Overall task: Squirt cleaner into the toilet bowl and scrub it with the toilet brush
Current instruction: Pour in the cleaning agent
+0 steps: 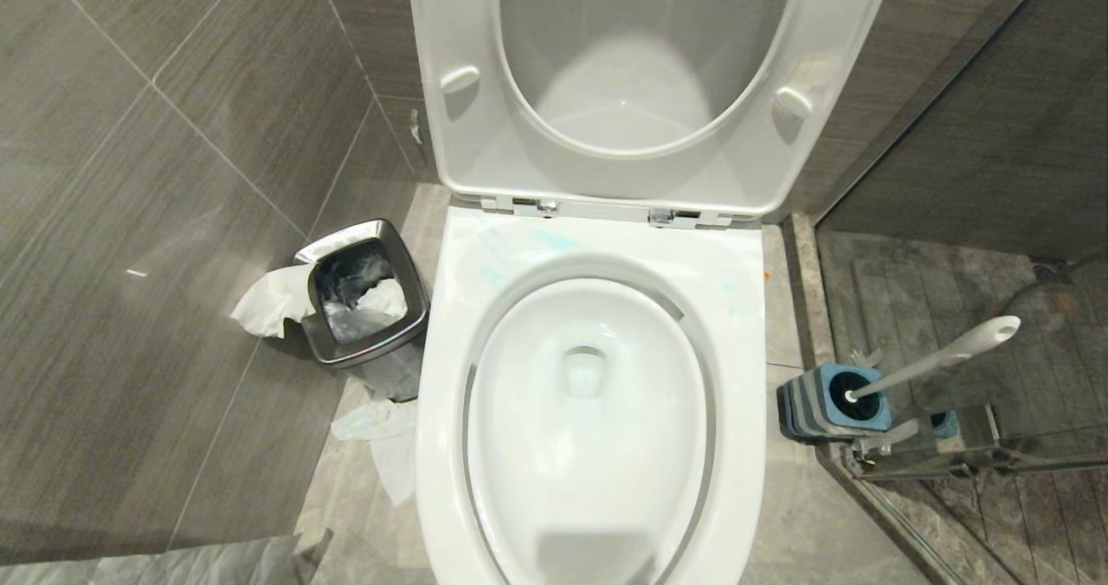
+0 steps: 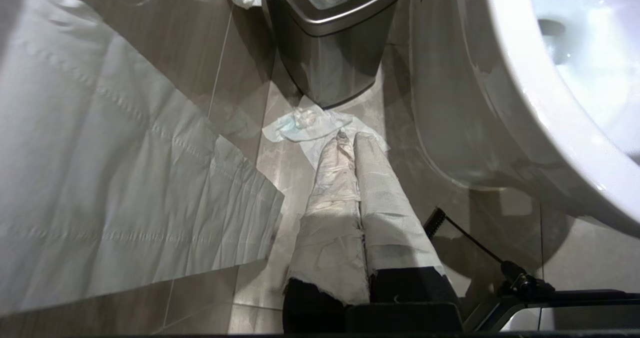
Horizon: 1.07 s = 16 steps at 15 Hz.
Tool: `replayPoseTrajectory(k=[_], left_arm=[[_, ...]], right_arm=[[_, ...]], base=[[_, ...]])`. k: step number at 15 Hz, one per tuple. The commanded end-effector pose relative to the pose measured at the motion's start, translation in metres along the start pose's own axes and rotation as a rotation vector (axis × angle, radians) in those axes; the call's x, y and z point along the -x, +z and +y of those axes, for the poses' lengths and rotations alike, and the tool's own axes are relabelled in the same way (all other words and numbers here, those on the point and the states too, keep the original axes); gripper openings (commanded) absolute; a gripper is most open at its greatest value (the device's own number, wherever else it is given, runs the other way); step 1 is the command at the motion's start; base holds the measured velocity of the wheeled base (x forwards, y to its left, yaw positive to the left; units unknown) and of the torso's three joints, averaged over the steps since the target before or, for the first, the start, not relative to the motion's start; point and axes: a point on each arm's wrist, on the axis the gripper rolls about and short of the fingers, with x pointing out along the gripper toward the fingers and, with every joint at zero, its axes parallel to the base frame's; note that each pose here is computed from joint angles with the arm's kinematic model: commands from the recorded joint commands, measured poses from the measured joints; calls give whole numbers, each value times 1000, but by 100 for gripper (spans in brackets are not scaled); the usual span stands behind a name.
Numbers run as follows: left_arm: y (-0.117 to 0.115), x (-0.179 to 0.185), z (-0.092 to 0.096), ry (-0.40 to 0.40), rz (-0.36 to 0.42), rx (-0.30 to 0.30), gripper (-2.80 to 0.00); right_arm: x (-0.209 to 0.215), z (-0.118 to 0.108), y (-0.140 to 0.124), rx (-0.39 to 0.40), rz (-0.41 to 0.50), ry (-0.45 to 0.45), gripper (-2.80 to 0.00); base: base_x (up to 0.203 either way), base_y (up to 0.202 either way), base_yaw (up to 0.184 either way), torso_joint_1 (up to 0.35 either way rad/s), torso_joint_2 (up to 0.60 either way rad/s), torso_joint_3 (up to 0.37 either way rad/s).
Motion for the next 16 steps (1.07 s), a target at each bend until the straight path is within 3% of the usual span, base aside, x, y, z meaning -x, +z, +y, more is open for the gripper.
replayPoseTrajectory(k=[1,16], left_arm=[[0,0,0,0,3,-2,-280],[0,0,0,0,3,0,-280]], right_arm=[[0,0,0,-1,1,0,-280],[0,0,0,-1,1,0,-280]], base=[[0,0,0,7,1,-194],[0,0,0,4,2,-198]])
